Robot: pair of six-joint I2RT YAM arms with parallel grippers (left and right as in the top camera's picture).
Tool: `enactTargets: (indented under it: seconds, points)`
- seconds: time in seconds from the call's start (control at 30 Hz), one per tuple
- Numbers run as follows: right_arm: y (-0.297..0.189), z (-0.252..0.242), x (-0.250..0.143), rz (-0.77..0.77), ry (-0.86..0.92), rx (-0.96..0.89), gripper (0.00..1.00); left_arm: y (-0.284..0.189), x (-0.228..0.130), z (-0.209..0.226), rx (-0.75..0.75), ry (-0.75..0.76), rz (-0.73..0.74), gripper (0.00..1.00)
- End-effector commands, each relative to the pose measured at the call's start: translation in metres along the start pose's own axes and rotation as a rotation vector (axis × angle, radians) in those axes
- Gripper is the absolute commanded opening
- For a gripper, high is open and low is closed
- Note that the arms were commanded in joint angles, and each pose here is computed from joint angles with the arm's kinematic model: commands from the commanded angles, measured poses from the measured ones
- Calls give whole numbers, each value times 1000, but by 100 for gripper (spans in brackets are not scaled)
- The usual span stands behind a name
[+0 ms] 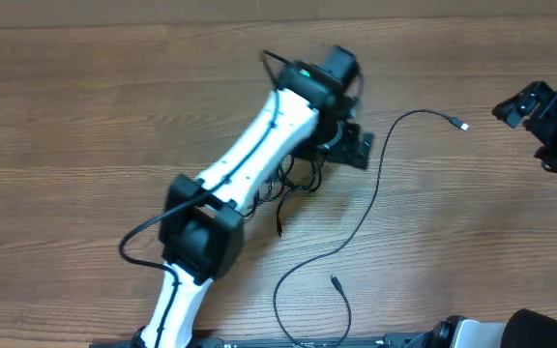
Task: Untangle cables
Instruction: 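Reach the left gripper across and grasp the stretched black cable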
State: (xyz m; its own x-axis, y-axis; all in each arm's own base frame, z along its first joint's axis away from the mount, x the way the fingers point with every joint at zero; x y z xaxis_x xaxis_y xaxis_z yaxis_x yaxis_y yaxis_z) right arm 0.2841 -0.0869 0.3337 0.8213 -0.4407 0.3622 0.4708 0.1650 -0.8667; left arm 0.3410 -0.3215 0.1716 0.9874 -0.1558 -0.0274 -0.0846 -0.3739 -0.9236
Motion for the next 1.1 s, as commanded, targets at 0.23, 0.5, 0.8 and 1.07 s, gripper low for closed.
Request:
enactTargets:
  seconds: [0.23, 0.5, 0.8, 1.07]
  points:
    - [2, -2, -4, 1, 17, -1, 100, 70, -12, -10, 183, 81, 14, 96]
    - [19, -9, -11, 48, 34, -3, 100, 89, -14, -24, 137, 84, 17, 86]
    - [28, -12, -18, 86, 52, 4, 100, 118, -15, -14, 189, -6, 42, 81]
    - [28, -6, -18, 85, 51, 50, 100, 125, -20, -16, 202, 7, 52, 69]
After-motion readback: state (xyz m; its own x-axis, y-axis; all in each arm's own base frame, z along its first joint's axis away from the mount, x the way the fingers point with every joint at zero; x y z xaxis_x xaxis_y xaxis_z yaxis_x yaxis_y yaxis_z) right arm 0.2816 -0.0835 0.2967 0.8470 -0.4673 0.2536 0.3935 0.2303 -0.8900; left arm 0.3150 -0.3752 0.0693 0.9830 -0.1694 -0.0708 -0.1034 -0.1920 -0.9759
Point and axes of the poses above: each gripper's point midway between its finger pads, its own y axis out along the fingers, its own z axis along the line the jaws close on, x = y × z, the point moved 6 cm from there along -y, back along the fingers, and after that the axes turned 13 degrees about -y, right-handed, at the moved point
